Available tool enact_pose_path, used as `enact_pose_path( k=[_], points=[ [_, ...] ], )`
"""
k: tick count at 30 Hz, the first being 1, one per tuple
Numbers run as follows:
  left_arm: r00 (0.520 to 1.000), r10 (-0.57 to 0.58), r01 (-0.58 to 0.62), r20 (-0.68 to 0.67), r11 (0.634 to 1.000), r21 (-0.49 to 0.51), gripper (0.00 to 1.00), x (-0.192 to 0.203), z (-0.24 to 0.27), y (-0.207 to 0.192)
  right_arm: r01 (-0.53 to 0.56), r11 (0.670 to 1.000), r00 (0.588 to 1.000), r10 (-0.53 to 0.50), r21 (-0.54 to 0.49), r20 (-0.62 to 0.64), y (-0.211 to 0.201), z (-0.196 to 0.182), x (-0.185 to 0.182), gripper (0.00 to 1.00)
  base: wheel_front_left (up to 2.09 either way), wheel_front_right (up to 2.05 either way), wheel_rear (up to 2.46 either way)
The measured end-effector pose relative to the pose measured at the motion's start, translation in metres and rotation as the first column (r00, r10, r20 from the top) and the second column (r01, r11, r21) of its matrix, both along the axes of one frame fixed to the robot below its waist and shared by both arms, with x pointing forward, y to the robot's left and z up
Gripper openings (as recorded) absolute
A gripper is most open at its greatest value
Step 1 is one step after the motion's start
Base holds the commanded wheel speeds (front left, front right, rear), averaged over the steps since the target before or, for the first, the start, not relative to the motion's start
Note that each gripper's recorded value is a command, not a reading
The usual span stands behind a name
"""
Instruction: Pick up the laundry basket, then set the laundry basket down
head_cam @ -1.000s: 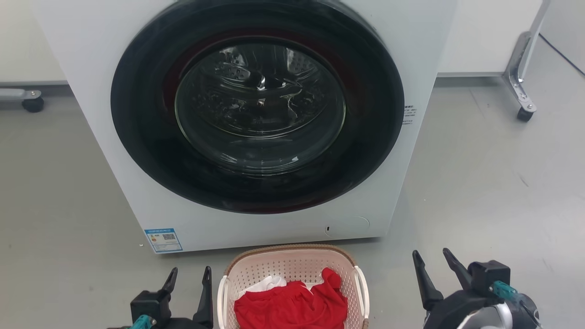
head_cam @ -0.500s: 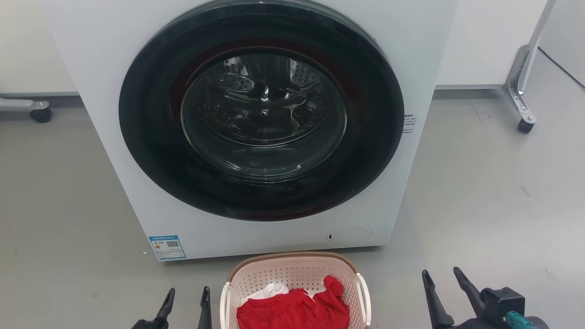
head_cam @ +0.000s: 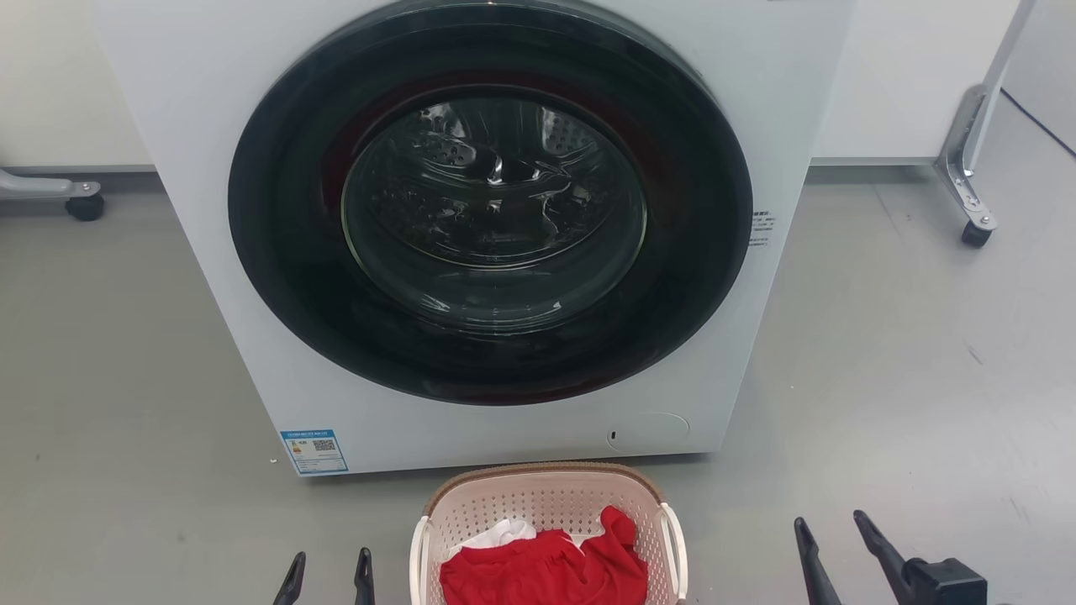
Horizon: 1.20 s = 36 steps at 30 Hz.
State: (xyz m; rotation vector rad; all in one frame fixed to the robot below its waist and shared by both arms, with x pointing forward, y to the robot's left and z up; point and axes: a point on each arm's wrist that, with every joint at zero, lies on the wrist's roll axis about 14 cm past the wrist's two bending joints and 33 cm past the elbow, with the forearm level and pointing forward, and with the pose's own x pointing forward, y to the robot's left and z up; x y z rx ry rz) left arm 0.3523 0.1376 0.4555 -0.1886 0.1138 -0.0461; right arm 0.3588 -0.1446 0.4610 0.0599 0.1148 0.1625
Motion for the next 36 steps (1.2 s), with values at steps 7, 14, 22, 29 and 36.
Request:
enact_pose_path(
  k=[7,14,22,29,36],
  points=[
    [1.0,0.011,-0.011,0.012,1.0,-0.002,1.0,0.0,0.003,0.002,0.039,0.999,0.998,-0.039,-0.005,0.045,-0.013,0.013,0.005,1.0,0.0,0.0,0.0],
    [0.999,0.023,-0.023,0.022,1.0,-0.009,1.0,0.0,0.006,0.004,0.056,0.998,0.995,-0.055,-0.009,0.087,-0.016,0.024,0.009,1.0,0.0,0.0,0.0],
    [0.998,0.048,-0.048,0.032,0.999,-0.015,1.0,0.0,0.01,0.011,0.061,0.998,0.993,-0.061,0.003,0.097,-0.013,0.027,0.008,1.0,0.0,0.0,0.0],
    [0.998,0.049,-0.049,0.036,0.999,-0.011,1.0,-0.001,0.011,0.011,0.062,0.998,0.993,-0.061,-0.004,0.105,-0.011,0.028,0.008,1.0,0.0,0.0,0.0],
    [0.998,0.046,-0.046,0.039,0.999,0.002,1.0,0.0,0.011,0.011,0.068,0.998,0.993,-0.067,-0.007,0.102,-0.013,0.026,0.007,1.0,0.0,0.0,0.0]
  ],
)
